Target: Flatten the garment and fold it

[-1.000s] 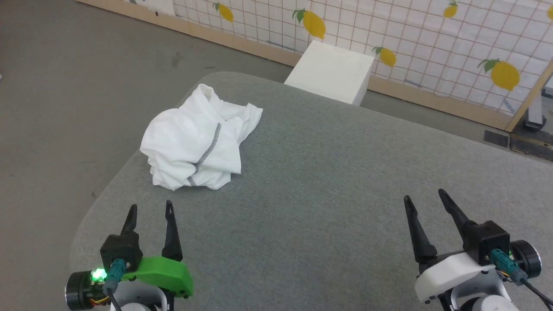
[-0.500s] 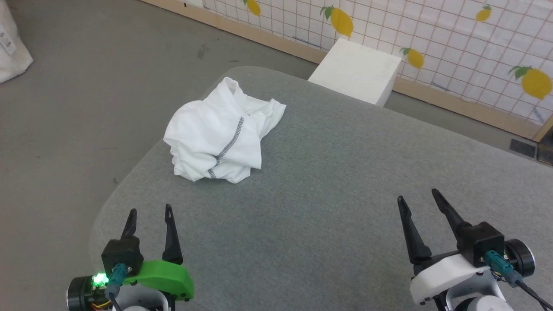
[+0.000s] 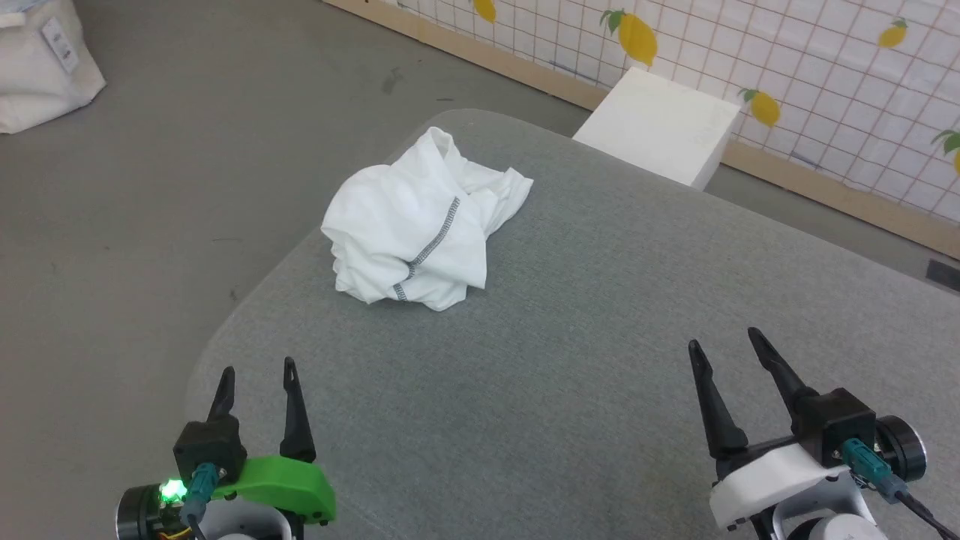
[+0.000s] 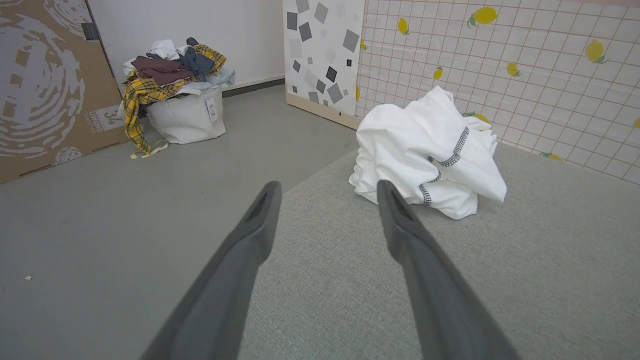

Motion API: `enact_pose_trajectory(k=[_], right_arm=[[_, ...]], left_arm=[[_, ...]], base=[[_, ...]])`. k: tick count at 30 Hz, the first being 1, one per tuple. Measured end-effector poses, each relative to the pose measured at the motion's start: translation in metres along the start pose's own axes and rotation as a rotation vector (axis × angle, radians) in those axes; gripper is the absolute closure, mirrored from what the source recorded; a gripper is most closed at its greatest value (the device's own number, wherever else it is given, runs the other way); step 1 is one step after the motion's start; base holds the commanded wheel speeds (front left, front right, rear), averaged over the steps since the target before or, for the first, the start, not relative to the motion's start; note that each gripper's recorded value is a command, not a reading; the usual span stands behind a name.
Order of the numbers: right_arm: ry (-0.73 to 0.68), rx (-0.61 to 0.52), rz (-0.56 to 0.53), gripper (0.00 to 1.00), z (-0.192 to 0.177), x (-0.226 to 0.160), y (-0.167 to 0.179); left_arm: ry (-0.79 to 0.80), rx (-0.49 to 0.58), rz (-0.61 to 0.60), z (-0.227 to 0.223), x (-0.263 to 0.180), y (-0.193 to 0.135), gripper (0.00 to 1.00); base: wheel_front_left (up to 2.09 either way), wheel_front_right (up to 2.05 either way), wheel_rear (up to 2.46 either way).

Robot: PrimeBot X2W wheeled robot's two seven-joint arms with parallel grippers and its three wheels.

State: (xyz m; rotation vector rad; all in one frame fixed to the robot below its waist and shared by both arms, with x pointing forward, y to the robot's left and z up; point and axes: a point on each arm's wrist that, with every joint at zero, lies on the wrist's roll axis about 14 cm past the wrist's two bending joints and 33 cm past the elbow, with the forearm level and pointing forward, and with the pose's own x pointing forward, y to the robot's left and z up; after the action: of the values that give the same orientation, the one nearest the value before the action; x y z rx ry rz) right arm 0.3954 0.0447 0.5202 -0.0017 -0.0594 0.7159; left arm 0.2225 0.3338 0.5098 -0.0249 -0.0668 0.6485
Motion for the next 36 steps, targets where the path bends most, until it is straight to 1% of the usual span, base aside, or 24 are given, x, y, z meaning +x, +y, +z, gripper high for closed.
enact_pose_trajectory(k=[17,23,26,30,32,36], right_arm=[[-0.01,0.018,0.082,0.0,-0.002,0.015,0.026],[-0.009,0.02,0.082,0.0,-0.003,0.015,0.025],[-0.011,0.023,0.082,0.0,-0.003,0.016,0.025],[-0.021,0.022,0.088,0.0,0.0,0.024,0.025],[-0.024,0.023,0.095,0.0,0.0,0.03,0.025],[-0.034,0.022,0.104,0.0,0.0,0.043,0.023]], left_arm=[[-0.008,0.014,0.094,-0.001,-0.014,0.03,0.0],[-0.004,0.017,0.094,-0.002,-0.014,0.03,0.0],[0.011,-0.009,0.082,-0.004,-0.011,0.026,0.0],[0.029,-0.019,-0.016,0.005,0.019,0.004,0.0],[0.032,-0.024,-0.072,0.017,0.044,-0.01,0.0],[0.055,-0.033,-0.143,0.037,0.095,-0.031,0.0]], base=[[0.0,0.0,0.0],[0.0,0.0,0.0],[0.0,0.0,0.0],[0.0,0.0,0.0],[0.0,0.0,0.0],[0.0,0.0,0.0]])
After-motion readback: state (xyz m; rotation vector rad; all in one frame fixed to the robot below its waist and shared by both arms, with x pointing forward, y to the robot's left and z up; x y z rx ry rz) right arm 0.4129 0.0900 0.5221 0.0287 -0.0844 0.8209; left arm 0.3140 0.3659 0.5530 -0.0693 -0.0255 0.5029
